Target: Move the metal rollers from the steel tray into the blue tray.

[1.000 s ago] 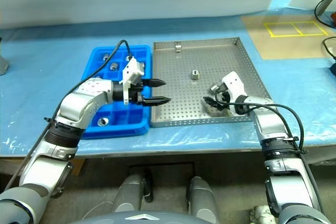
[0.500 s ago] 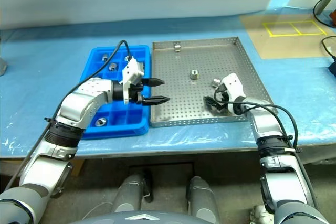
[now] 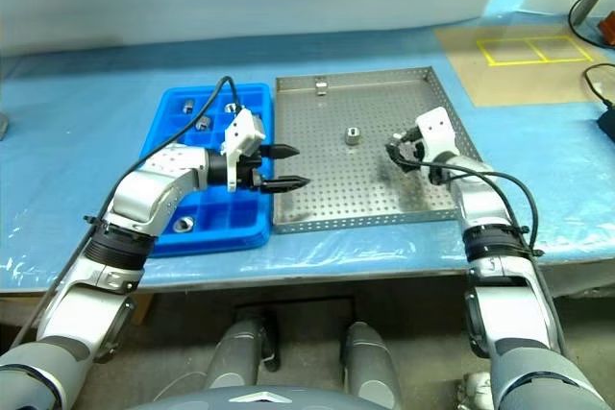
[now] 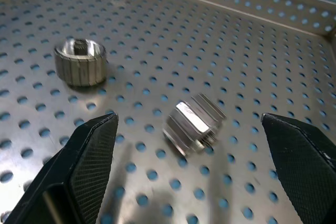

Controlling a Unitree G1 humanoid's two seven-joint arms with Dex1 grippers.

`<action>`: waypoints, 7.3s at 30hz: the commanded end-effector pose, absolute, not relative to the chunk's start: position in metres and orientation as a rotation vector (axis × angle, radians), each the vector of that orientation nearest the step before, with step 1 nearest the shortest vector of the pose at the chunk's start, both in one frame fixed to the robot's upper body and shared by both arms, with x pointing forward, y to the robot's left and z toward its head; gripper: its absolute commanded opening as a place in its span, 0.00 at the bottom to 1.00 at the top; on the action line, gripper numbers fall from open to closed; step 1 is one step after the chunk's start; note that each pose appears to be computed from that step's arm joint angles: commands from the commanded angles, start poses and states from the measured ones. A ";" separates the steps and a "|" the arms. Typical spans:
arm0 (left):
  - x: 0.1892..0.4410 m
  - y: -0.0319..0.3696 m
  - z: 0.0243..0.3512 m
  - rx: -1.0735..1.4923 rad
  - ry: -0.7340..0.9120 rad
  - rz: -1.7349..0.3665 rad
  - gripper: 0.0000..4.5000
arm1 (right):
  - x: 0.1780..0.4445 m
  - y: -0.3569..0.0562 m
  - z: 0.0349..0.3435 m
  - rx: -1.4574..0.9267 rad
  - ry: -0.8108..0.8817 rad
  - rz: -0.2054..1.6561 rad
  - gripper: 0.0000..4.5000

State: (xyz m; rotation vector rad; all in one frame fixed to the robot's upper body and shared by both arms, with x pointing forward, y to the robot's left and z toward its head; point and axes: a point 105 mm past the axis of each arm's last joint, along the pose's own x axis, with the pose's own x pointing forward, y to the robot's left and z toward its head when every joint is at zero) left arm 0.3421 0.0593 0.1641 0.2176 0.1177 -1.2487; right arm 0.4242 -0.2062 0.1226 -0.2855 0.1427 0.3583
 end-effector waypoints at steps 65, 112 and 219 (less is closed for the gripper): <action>0.348 0.069 0.171 0.257 0.100 -1.168 0.85 | 0.459 -0.123 0.127 -0.039 0.050 0.279 1.00; 0.320 0.190 0.209 0.360 0.086 -0.917 0.86 | 0.359 -0.005 0.234 -0.162 -0.170 1.108 0.35; 0.328 0.172 0.190 0.239 0.110 -0.886 0.86 | 0.399 -0.065 0.101 -0.157 0.168 0.807 0.36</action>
